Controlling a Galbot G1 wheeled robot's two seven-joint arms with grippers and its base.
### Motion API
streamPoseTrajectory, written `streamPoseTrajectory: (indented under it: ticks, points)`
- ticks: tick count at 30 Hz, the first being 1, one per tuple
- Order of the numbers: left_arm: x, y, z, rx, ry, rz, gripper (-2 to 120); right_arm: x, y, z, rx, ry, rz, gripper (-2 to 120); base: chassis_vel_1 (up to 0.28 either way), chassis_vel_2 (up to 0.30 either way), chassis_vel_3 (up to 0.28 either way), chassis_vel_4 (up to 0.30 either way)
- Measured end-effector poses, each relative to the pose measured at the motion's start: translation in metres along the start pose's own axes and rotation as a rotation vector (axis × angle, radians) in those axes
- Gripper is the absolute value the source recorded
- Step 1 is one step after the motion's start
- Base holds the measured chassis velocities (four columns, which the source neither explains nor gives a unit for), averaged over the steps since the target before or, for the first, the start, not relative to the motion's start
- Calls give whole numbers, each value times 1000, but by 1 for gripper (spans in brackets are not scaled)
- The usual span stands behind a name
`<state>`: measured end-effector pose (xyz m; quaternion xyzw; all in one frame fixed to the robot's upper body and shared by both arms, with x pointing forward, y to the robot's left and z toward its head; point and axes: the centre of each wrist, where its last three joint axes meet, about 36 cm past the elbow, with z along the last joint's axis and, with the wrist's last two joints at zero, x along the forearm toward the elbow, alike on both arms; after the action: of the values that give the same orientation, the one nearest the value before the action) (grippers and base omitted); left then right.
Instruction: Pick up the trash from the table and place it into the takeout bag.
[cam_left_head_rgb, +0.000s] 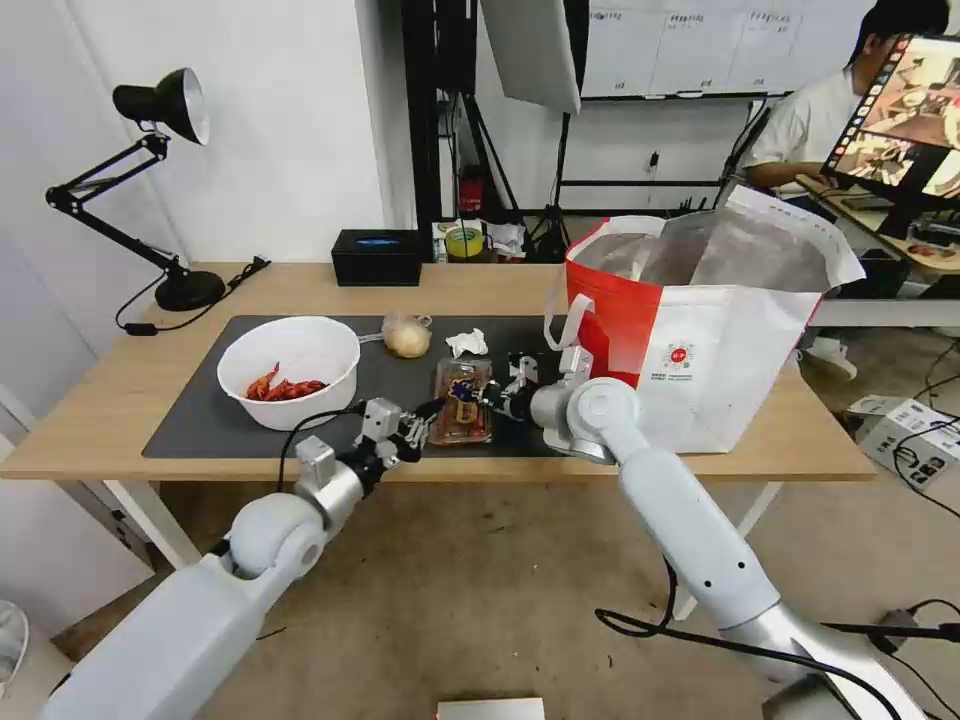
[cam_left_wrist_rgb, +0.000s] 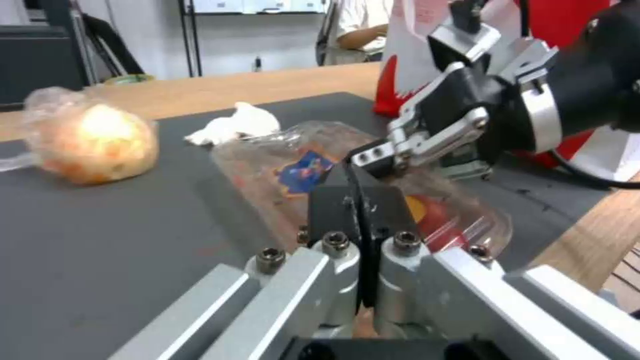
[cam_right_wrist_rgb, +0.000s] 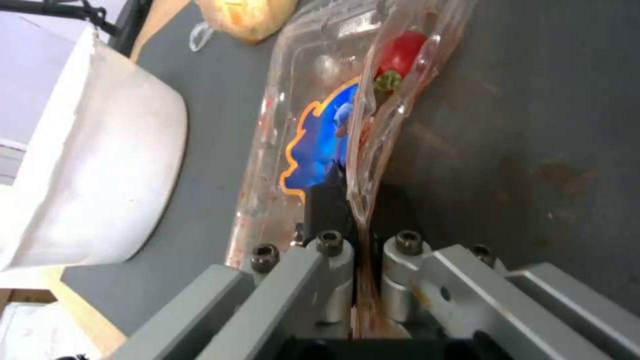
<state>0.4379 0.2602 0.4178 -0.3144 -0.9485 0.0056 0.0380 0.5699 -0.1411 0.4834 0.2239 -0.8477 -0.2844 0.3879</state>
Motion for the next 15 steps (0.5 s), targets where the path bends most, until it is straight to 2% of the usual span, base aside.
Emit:
streamPoseTrajectory:
  ticks: [3, 7, 10, 12, 14, 15]
  points:
    - [3, 0, 0, 0, -1, -4, 0, 1, 0, 0, 0, -2, -2, 0, 0, 0, 0, 0]
    - [32, -8, 3, 3, 4, -39, 0, 11, 4, 2, 7, -29, -41, 0, 0, 0, 0, 0]
    - [40, -10, 0, 6, -5, -57, 1, 15, 4, 2, 9, -51, -72, 0, 0, 0, 0, 0]
    - [43, -11, -1, 9, -8, -63, 4, 17, 5, 1, 11, -59, -84, 0, 0, 0, 0, 0]
    - [51, -13, -1, 18, -13, -78, 15, 23, 9, -1, 23, -83, -115, 0, 0, 0, 0, 0]
    - [51, -13, -1, 18, -13, -78, 15, 23, 9, -1, 23, -83, -115, 0, 0, 0, 0, 0]
